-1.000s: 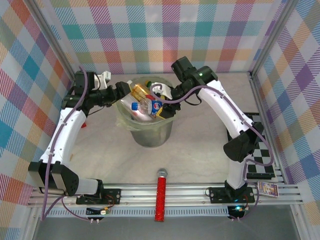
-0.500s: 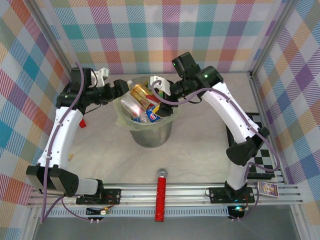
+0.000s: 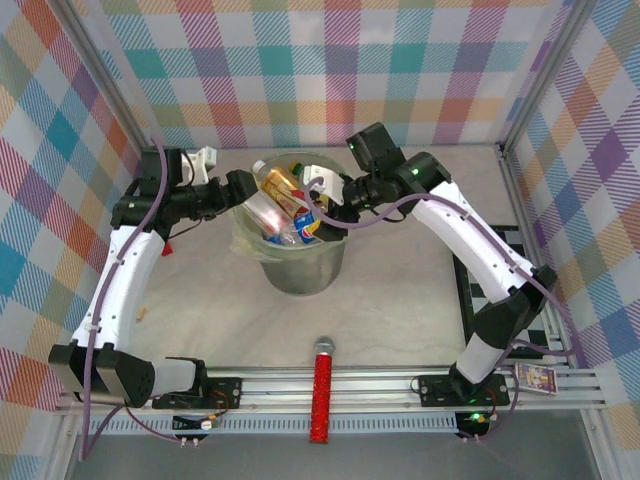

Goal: Put the plastic bottles in the bin

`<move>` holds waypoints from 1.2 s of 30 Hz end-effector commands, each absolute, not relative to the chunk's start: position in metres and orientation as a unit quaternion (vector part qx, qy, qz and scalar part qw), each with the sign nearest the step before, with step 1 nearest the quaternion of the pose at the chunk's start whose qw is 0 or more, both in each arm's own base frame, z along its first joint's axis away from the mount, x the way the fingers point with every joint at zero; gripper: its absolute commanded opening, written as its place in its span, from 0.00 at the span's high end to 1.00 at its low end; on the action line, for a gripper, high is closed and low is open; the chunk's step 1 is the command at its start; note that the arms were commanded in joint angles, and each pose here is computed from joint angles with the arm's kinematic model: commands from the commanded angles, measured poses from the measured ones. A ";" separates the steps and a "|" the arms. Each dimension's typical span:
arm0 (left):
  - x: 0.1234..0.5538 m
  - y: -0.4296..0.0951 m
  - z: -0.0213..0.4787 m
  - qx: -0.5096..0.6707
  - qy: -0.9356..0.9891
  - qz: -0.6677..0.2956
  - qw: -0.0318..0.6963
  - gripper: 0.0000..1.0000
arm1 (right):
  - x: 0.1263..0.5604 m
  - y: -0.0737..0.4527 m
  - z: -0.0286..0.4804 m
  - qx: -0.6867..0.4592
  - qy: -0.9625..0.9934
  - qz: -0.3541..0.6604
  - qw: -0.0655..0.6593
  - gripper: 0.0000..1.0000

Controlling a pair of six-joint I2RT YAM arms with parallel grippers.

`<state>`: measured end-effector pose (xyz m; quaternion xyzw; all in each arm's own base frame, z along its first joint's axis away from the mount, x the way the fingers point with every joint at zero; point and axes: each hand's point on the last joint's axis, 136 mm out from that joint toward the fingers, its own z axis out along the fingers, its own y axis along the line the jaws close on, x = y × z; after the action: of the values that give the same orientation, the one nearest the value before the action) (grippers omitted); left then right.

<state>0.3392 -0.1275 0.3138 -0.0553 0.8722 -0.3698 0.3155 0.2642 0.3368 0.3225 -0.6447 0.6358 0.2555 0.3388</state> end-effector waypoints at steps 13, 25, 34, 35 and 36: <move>0.324 -0.135 0.310 -0.065 0.861 -0.398 0.308 0.10 | 0.268 0.364 0.307 -0.633 0.619 0.316 0.339 0.42; 0.326 -0.132 0.320 -0.060 0.862 -0.388 0.320 0.10 | 0.254 0.352 0.308 -0.652 0.622 0.293 0.321 0.29; 0.328 -0.130 0.339 -0.048 0.860 -0.379 0.339 0.09 | 0.258 0.352 0.349 -0.652 0.605 0.279 0.362 0.14; 0.327 -0.129 0.341 -0.046 0.861 -0.373 0.343 0.09 | 0.259 0.352 0.354 -0.651 0.604 0.277 0.367 0.14; 0.328 -0.127 0.342 -0.045 0.863 -0.367 0.345 0.09 | 0.259 0.352 0.358 -0.650 0.602 0.276 0.373 0.14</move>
<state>0.3303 -0.1257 0.3246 -0.0680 0.8657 -0.3739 0.3258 0.2647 0.3526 0.3493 -0.6445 0.6091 0.2771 0.3698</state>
